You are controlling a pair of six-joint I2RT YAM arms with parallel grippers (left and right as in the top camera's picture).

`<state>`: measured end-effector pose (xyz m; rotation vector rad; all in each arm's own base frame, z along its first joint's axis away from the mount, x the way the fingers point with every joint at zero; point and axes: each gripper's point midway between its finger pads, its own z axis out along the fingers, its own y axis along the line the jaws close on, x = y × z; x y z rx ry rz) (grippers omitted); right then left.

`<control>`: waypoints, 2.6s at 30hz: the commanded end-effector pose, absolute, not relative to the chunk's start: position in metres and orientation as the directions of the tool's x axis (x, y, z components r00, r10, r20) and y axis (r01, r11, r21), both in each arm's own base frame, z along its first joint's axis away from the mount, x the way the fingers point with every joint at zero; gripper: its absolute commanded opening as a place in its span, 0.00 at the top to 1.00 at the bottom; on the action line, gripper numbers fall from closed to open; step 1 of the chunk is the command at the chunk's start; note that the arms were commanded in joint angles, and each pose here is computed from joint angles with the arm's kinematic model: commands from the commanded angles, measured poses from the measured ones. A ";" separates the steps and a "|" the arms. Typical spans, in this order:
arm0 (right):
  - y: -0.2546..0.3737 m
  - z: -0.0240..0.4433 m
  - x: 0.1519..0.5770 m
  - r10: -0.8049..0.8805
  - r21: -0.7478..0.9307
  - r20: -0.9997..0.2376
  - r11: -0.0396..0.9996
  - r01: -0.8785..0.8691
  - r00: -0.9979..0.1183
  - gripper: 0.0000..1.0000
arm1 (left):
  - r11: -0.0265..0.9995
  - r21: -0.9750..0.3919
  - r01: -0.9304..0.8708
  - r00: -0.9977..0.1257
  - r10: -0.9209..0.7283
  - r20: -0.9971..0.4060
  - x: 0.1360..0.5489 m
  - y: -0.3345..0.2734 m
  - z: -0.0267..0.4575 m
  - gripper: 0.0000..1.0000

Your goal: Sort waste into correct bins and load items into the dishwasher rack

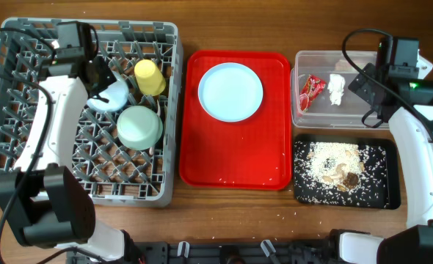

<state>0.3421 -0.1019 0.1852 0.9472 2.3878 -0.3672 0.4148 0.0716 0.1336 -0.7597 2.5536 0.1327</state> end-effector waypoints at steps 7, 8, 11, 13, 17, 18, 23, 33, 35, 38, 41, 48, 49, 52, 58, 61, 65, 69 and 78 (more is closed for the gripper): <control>-0.104 0.196 0.341 0.539 -0.050 -0.599 0.713 0.700 -0.591 0.00 | 0.832 -0.092 -0.547 -0.737 -0.531 -0.418 0.417 0.073 0.120 0.96; -0.104 0.196 0.341 0.540 -0.049 -0.599 0.712 0.700 -0.591 0.00 | 0.839 -0.141 -0.525 -0.755 -0.536 -0.379 0.415 0.061 0.117 0.96; -0.104 0.196 0.341 0.540 -0.049 -0.599 0.712 0.700 -0.591 0.00 | 0.843 -0.183 -0.506 -0.790 -0.538 -0.294 0.403 0.045 0.112 0.96; -0.104 0.196 0.341 0.539 -0.050 -0.599 0.713 0.700 -0.591 0.00 | 0.840 -0.127 -0.527 -0.778 -0.538 -0.325 0.402 0.057 0.110 0.96; -0.104 0.196 0.341 0.540 -0.049 -0.599 0.712 0.700 -0.591 0.00 | 0.838 -0.110 -0.535 -0.771 -0.537 -0.342 0.402 0.061 0.099 0.96; -0.104 0.196 0.341 0.539 -0.050 -0.599 0.713 0.700 -0.591 0.00 | 0.839 -0.111 -0.533 -0.771 -0.536 -0.344 0.402 0.060 0.094 0.96; -0.104 0.196 0.341 0.539 -0.050 -0.599 0.713 0.700 -0.591 0.00 | 0.840 -0.159 -0.519 -0.725 -0.531 -0.439 0.423 0.064 0.108 0.96; -0.104 0.196 0.341 0.539 -0.050 -0.599 0.713 0.700 -0.591 0.00 | 0.838 -0.329 -0.435 -0.657 -0.546 -0.520 0.423 0.041 0.178 0.82; -0.104 0.196 0.341 0.539 -0.050 -0.599 0.713 0.700 -0.591 0.00 | 0.836 -0.455 -0.306 -0.663 -0.531 -0.528 0.417 0.011 0.215 0.75; -0.104 0.196 0.341 0.540 -0.049 -0.599 0.712 0.700 -0.591 0.00 | 0.802 -0.591 -0.086 -0.706 -0.467 -0.532 0.400 -0.045 0.259 0.36; -0.104 0.196 0.341 0.539 -0.050 -0.599 0.713 0.700 -0.591 0.00 | 0.777 -0.629 0.022 -0.778 -0.381 -0.499 0.384 -0.094 0.261 0.50; -0.104 0.196 0.341 0.540 -0.049 -0.599 0.712 0.700 -0.591 0.00 | 0.883 -0.451 0.134 -0.881 -0.102 -0.461 0.366 -0.206 0.180 0.96; -0.104 0.196 0.341 0.540 -0.050 -0.599 0.712 0.700 -0.591 0.00 | 0.897 -0.414 0.156 -0.883 -0.061 -0.465 0.366 -0.222 0.164 0.96; -0.104 0.196 0.341 0.539 -0.050 -0.599 0.713 0.700 -0.591 0.00 | 0.923 -0.319 0.216 -0.876 0.038 -0.481 0.369 -0.266 0.115 0.93; -0.104 0.196 0.341 0.539 -0.050 -0.599 0.713 0.700 -0.591 0.00 | 0.957 -0.187 0.223 -0.899 0.127 -0.420 0.366 -0.299 0.004 0.96; -0.104 0.196 0.341 0.539 -0.050 -0.599 0.713 0.700 -0.591 0.00 | 0.957 -0.186 0.224 -0.929 0.152 -0.337 0.352 -0.296 -0.021 0.96; -0.104 0.196 0.341 0.540 -0.049 -0.599 0.712 0.700 -0.591 0.00 | 0.854 -0.453 0.255 -0.966 0.243 -0.086 0.286 -0.332 -0.017 0.96; -0.104 0.196 0.341 0.539 -0.050 -0.599 0.713 0.700 -0.591 0.00 | 0.695 -0.700 0.162 -0.916 0.370 0.155 0.218 -0.360 0.014 0.96; -0.104 0.196 0.341 0.539 -0.050 -0.599 0.713 0.700 -0.592 0.00 | 0.697 -0.707 0.122 -0.982 0.189 0.017 0.304 -0.325 0.064 0.96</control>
